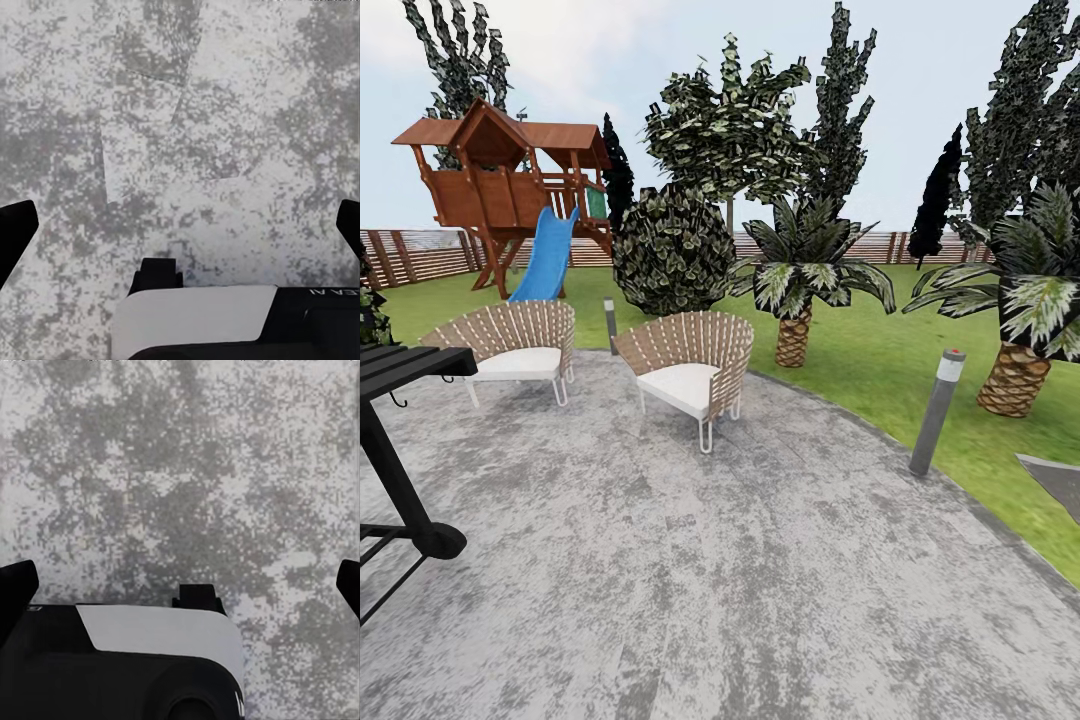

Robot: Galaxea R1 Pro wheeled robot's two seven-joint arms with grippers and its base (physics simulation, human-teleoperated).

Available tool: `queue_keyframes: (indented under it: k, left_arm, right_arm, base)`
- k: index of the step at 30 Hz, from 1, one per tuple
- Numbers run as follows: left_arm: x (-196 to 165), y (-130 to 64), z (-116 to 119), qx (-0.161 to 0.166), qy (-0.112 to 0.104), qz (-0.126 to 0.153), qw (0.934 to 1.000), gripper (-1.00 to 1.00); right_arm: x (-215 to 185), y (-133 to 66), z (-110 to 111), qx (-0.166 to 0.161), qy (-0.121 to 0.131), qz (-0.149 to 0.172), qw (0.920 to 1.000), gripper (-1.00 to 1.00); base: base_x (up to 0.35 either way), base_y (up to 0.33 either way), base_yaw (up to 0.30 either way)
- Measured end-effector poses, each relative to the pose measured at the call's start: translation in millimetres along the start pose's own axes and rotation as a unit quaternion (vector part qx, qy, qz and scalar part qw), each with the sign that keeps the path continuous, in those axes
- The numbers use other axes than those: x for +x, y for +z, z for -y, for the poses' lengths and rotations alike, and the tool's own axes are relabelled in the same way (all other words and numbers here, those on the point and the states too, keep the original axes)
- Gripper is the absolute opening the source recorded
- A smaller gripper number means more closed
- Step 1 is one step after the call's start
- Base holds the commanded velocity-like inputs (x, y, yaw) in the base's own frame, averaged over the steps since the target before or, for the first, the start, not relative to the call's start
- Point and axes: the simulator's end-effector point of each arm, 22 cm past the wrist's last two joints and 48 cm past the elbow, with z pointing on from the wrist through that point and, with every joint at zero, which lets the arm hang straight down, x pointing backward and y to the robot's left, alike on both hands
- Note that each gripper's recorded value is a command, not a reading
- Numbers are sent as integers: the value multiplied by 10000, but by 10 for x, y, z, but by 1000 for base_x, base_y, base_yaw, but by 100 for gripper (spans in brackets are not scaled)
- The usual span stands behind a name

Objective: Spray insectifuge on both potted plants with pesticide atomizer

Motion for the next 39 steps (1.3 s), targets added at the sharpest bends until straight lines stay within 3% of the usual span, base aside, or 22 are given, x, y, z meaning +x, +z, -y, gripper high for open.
queue_keyframes:
  k: [9, 39]
  left_arm:
    - [44, -3, 18, 19, 53, -35, 10000, 100]
    - [137, 6, 29, 37, 76, -146, 9999, 100]
  right_arm:
    - [28, 0, -5, -8, 26, -30, 10000, 100]
    - [111, 5, -23, -15, -5, -133, 9999, 100]
  base:
    - [0, 0, 69]
    - [0, 0, 256]
